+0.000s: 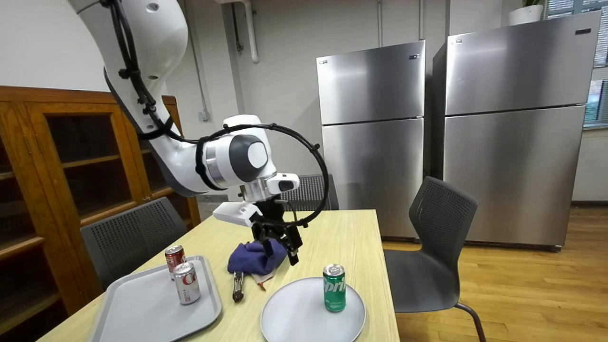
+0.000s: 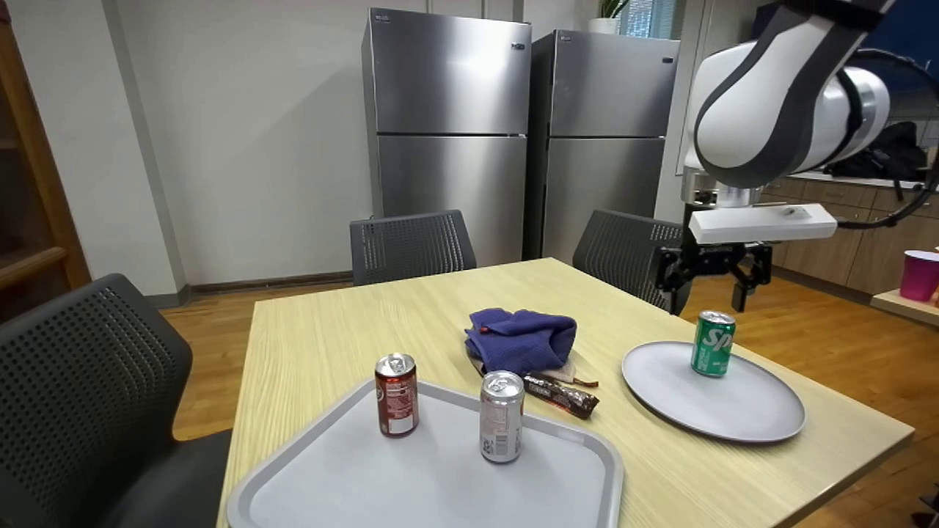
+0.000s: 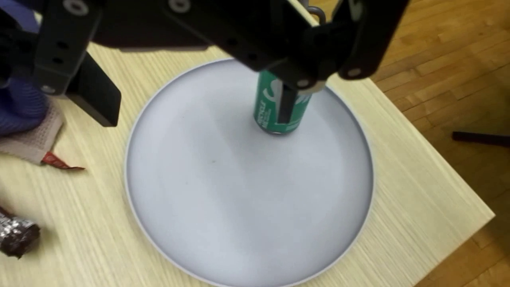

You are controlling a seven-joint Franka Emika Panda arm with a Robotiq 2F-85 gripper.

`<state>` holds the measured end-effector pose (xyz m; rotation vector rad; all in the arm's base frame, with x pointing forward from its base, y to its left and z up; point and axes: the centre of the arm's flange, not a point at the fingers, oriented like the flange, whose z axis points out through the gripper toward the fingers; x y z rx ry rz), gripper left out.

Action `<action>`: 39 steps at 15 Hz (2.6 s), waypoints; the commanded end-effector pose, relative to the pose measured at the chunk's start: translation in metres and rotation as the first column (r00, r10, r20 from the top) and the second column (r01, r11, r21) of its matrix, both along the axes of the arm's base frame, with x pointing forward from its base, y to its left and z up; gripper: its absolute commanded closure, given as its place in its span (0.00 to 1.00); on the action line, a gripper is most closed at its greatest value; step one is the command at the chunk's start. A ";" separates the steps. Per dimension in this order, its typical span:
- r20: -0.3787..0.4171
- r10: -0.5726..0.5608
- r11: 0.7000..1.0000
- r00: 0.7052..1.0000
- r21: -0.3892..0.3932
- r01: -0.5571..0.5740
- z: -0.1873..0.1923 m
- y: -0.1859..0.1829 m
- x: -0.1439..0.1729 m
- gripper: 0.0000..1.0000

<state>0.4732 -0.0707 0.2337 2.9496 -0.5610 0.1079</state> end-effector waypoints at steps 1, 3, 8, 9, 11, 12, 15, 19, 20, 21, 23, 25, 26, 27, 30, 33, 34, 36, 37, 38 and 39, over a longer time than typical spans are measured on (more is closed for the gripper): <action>0.034 -0.064 0.998 0.997 0.009 0.064 0.008 -0.034 -0.017 0.00; 0.038 -0.101 0.995 0.994 0.013 0.101 0.007 -0.052 -0.019 0.00; 0.060 -0.181 0.983 0.982 0.019 0.180 0.002 -0.079 -0.014 0.00; 0.062 -0.194 0.981 0.979 0.026 0.192 -0.001 -0.083 -0.010 0.00; 0.069 -0.224 0.974 0.972 0.043 0.221 -0.005 -0.087 -0.004 0.00; 0.075 -0.239 0.971 0.968 0.051 0.236 -0.007 -0.089 0.000 0.00; 0.095 -0.274 0.961 0.957 0.062 0.269 -0.013 -0.092 0.011 0.00; 0.095 -0.302 0.952 0.949 0.073 0.296 -0.021 -0.097 0.031 0.00; 0.095 -0.307 0.951 0.947 0.073 0.301 -0.023 -0.097 0.035 0.00; 0.094 -0.311 0.950 0.946 0.075 0.304 -0.025 -0.098 0.039 0.00; 0.091 -0.320 0.946 0.943 0.075 0.314 -0.030 -0.100 0.047 0.00; 0.084 -0.325 0.945 0.942 0.077 0.319 -0.035 -0.103 0.055 0.00; 0.082 -0.329 0.943 0.941 0.079 0.323 -0.038 -0.104 0.059 0.00; 0.078 -0.332 0.942 0.940 0.081 0.326 -0.041 -0.104 0.062 0.00; 0.064 -0.337 0.939 0.939 0.085 0.332 -0.050 -0.107 0.071 0.00; 0.050 -0.348 0.935 0.936 0.090 0.343 -0.057 -0.112 0.073 0.00; 0.046 -0.350 0.934 0.935 0.090 0.345 -0.058 -0.113 0.073 0.00; 0.038 -0.354 0.933 0.935 0.088 0.349 -0.062 -0.115 0.074 0.00; 0.032 -0.354 0.932 0.935 0.087 0.351 -0.064 -0.115 0.075 0.00; 0.027 -0.355 0.932 0.934 0.087 0.352 -0.065 -0.115 0.075 0.00; 0.022 -0.356 0.932 0.934 0.088 0.353 -0.067 -0.115 0.075 0.00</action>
